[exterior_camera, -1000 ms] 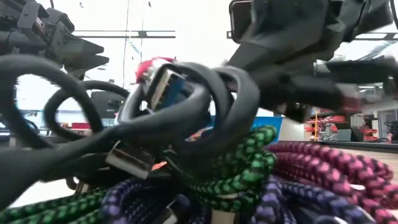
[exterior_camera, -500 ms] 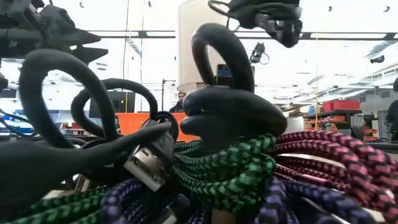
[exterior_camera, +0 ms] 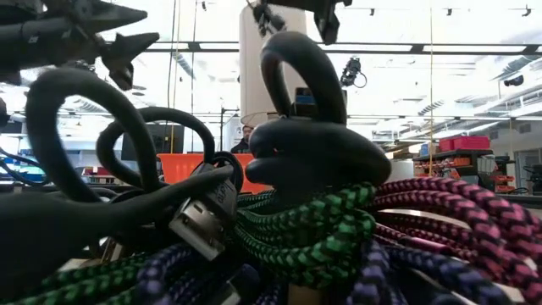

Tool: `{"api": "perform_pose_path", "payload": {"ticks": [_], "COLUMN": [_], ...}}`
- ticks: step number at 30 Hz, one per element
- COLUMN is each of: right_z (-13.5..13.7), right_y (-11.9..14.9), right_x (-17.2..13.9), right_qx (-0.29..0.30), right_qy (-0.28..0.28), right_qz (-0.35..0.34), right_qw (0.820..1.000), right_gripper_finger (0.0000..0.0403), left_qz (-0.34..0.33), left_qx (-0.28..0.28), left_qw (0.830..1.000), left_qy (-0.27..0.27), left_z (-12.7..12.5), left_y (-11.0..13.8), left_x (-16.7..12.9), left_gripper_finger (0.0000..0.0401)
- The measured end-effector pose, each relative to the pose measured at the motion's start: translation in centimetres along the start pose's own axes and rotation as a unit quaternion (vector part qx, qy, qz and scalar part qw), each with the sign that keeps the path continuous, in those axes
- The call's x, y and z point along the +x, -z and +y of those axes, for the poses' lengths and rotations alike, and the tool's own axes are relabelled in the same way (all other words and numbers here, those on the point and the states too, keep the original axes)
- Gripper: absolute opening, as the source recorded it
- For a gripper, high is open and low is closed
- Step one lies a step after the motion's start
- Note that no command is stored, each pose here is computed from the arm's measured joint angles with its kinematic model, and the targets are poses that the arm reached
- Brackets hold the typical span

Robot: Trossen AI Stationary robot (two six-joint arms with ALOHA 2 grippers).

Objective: Pick & Place USB Port
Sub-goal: Put the black USB cable into the orange bin

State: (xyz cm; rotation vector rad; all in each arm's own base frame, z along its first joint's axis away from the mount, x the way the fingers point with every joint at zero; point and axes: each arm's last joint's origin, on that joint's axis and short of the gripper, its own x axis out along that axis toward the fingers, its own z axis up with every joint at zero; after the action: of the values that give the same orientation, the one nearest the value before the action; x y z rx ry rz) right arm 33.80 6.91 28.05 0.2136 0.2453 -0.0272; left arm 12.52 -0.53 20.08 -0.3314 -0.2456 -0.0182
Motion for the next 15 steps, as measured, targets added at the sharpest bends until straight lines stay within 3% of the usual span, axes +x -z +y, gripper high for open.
{"api": "perform_pose_path", "payload": {"ticks": [10, 15], "right_z": [-3.2, -4.2], "right_y": [-2.4, -3.3], "right_x": [0.3, -0.2], "right_qx": [-0.033, -0.053], "right_qy": [-0.025, -0.011], "right_qz": [-0.067, -0.081], "right_qw": [0.997, 0.995], "right_gripper_finger": [0.0000, 0.0000], "left_qz": [0.055, 0.075], "left_qx": [0.043, 0.067], "left_qw": [0.997, 0.995], "left_qy": [-0.017, 0.001], "left_z": [-1.2, -1.8], "left_y": [-2.1, -2.6], "left_x": [6.3, 9.8], "left_gripper_finger": [0.0170, 0.0170]}}
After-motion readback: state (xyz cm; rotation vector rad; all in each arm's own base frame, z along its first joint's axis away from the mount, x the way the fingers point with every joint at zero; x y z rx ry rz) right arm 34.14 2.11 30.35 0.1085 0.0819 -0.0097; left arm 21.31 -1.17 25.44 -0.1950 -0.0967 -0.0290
